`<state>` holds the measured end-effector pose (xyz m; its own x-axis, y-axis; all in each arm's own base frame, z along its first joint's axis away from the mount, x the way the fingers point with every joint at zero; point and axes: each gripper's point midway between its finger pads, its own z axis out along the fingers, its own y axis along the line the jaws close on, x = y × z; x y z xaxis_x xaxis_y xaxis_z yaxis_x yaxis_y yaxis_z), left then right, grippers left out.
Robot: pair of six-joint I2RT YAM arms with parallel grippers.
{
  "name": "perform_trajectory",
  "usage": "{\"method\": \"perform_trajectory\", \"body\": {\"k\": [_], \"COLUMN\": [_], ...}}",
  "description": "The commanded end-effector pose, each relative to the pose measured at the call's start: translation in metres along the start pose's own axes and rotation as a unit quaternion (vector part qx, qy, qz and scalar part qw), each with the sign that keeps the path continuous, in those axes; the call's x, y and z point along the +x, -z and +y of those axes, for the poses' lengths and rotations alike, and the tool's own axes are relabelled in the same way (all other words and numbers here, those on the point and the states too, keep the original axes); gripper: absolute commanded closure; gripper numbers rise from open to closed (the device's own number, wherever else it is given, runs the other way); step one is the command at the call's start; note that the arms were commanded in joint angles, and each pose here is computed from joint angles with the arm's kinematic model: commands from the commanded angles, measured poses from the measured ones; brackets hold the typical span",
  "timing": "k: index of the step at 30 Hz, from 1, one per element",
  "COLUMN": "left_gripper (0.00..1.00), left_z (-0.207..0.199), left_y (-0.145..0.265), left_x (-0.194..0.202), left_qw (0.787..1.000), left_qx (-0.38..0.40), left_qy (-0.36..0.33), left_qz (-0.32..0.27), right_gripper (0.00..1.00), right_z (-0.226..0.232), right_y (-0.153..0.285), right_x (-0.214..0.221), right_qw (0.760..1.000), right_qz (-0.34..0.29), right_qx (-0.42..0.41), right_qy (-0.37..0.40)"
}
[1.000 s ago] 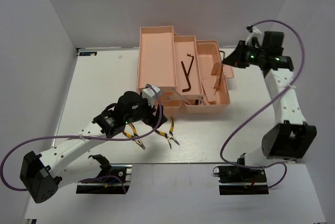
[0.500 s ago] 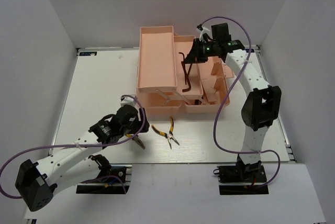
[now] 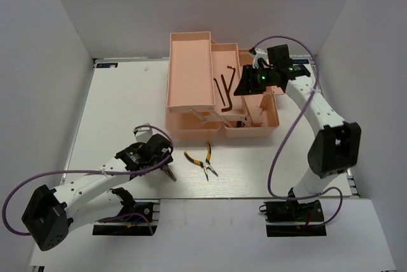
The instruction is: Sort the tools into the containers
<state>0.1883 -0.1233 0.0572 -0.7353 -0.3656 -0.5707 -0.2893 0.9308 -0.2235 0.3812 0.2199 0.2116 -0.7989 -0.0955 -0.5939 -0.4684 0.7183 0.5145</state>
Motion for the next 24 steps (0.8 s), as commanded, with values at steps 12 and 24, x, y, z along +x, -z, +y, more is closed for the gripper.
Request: {"method": "perform_trajectory", "body": {"k": [12,24], "left_gripper": [0.41,0.49], "left_z": [0.026,0.038], "left_y": [-0.01,-0.046], "left_x": [0.0,0.017], "left_qw": [0.992,0.987], "left_qx": [-0.07,-0.108], "left_qy": [0.101,0.122], "left_qz": [-0.018,0.014], "right_gripper": [0.53,0.53], "right_z": [-0.055,-0.068], "right_y": [0.085,0.102], "right_x": [0.091,0.115], "right_qw": [0.989,0.989], "right_qz": [-0.066,-0.076], "right_qx": [0.134,0.127], "right_qy": [0.023,-0.017]}}
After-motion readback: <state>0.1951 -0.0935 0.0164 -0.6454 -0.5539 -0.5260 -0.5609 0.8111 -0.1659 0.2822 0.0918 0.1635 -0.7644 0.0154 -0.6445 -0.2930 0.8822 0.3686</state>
